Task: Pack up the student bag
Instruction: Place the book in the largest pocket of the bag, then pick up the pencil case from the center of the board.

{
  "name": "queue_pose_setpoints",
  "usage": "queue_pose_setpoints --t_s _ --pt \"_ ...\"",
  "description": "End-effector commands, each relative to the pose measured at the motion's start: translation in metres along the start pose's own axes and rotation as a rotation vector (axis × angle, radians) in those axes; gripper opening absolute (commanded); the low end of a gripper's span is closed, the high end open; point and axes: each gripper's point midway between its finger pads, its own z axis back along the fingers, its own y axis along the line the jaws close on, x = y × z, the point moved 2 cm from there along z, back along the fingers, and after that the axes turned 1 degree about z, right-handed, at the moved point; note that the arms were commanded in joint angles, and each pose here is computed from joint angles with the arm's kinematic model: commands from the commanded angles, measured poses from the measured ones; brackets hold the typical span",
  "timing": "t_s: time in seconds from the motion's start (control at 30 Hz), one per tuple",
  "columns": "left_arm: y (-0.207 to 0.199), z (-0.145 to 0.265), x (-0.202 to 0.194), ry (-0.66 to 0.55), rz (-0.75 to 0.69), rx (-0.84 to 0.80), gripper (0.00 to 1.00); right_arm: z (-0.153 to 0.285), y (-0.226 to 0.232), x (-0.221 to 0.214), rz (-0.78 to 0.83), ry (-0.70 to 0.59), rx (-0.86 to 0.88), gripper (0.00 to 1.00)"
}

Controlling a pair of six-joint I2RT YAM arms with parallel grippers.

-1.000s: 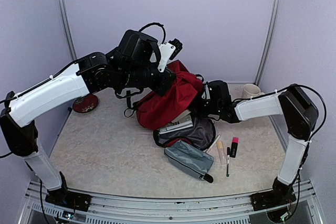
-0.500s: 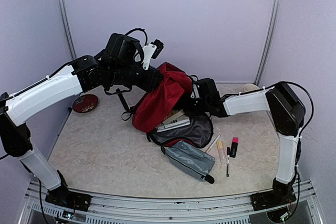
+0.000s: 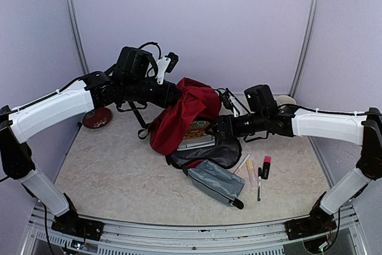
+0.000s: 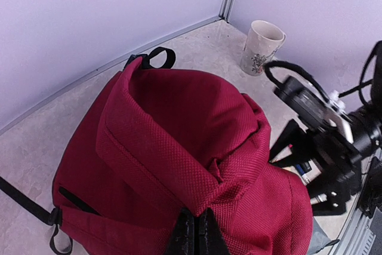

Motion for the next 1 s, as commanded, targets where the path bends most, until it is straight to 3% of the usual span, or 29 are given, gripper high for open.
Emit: queue_pose_setpoints --t_s 0.0,0.17,0.27,0.43,0.6,0.67,0.73,0.83,0.9,0.97 --pt "0.002 0.007 0.016 -0.067 -0.009 -0.003 0.0 0.025 0.031 -0.048 0.123 0.101 0.084 0.95" --pt "0.002 0.008 0.013 -0.065 -0.017 -0.009 0.0 0.032 0.057 -0.085 0.212 0.105 0.013 0.94" --pt "0.005 0.012 0.012 -0.065 -0.026 0.011 0.0 0.025 0.055 -0.116 0.24 0.185 -0.102 0.95" --pt "0.007 0.014 0.009 -0.062 -0.04 0.018 0.0 -0.003 0.059 -0.168 0.308 0.355 -0.154 1.0" --pt "0.008 0.013 0.005 -0.051 -0.049 0.022 0.0 -0.018 0.02 -0.194 0.368 0.531 -0.475 1.0" --pt "0.006 0.012 0.004 -0.048 -0.051 0.014 0.0 -0.018 0.019 -0.196 0.39 0.553 -0.514 0.95" --pt "0.006 0.014 0.005 -0.051 -0.05 0.012 0.0 -0.015 0.017 -0.195 0.385 0.549 -0.543 0.84" --pt "0.006 0.015 0.005 -0.052 -0.054 0.01 0.0 -0.007 0.017 -0.185 0.362 0.5 -0.569 0.59" --pt "0.006 0.016 0.006 -0.055 -0.056 0.01 0.0 0.0 0.018 -0.177 0.35 0.457 -0.585 0.6" --pt "0.005 0.017 0.007 -0.059 -0.057 0.007 0.0 0.006 0.018 -0.171 0.35 0.435 -0.602 0.7"
